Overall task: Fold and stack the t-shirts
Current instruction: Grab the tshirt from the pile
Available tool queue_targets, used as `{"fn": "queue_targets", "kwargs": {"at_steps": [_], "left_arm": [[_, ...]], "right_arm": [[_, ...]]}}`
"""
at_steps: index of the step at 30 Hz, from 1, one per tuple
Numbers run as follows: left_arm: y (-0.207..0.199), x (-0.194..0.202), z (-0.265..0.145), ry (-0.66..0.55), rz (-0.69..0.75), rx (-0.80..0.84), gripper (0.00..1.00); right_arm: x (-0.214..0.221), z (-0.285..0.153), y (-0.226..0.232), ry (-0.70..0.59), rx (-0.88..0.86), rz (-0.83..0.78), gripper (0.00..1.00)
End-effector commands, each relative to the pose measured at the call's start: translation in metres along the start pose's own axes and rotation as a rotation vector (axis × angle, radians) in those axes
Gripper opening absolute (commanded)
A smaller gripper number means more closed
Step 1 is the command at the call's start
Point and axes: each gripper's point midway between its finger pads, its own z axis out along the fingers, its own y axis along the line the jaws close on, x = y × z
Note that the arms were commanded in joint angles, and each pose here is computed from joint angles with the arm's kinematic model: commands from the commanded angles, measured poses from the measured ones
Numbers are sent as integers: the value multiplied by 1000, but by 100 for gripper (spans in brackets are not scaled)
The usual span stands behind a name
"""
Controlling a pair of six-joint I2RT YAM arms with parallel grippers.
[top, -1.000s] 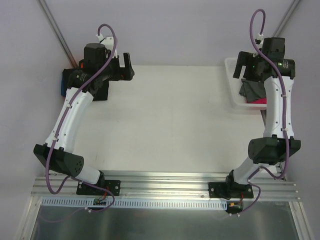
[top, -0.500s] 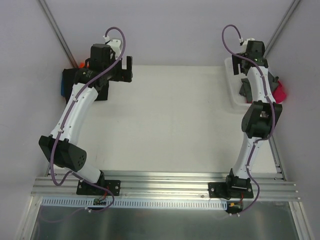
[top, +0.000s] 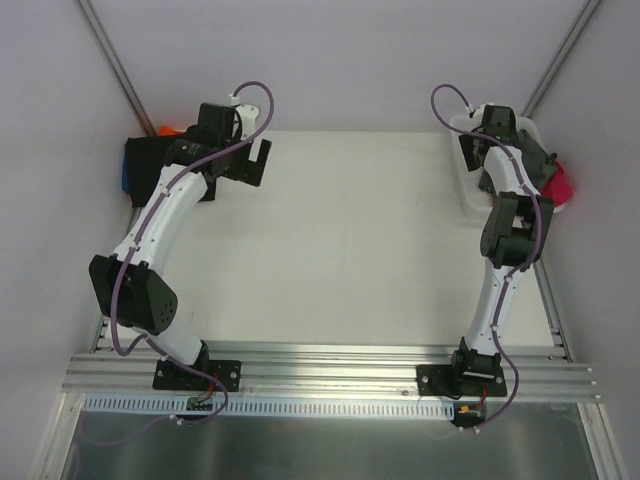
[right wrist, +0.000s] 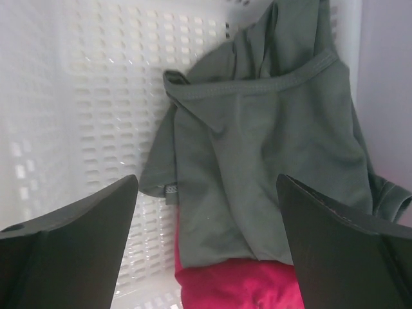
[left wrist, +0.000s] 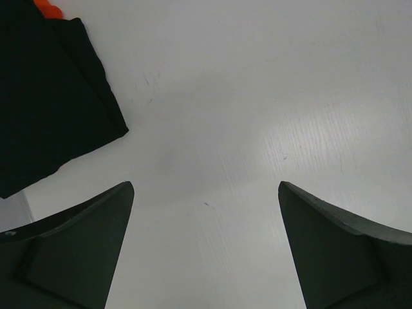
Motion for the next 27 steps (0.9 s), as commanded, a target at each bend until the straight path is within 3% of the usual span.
{"fn": "queue_targets", "kwargs": {"at_steps": [1, 6, 13, 22, 27], "left_arm": [[-1, 2, 1, 31, 69, -31, 97], [-20, -11, 5, 24, 100, 11, 97], [-43, -15, 14, 31, 103, 45, 97], [-58, -20, 12, 19, 120, 46, 98], [-64, -27, 8, -1, 136, 54, 98]], "right_arm": [[-24, -15, -56, -86, 154, 13, 93], [-9, -3, -56, -31, 156, 21, 91], [6, 16, -51, 18, 151, 30, 81], [23, 31, -7, 81, -27, 87, 78], [33, 41, 3, 107, -43, 74, 71]]}}
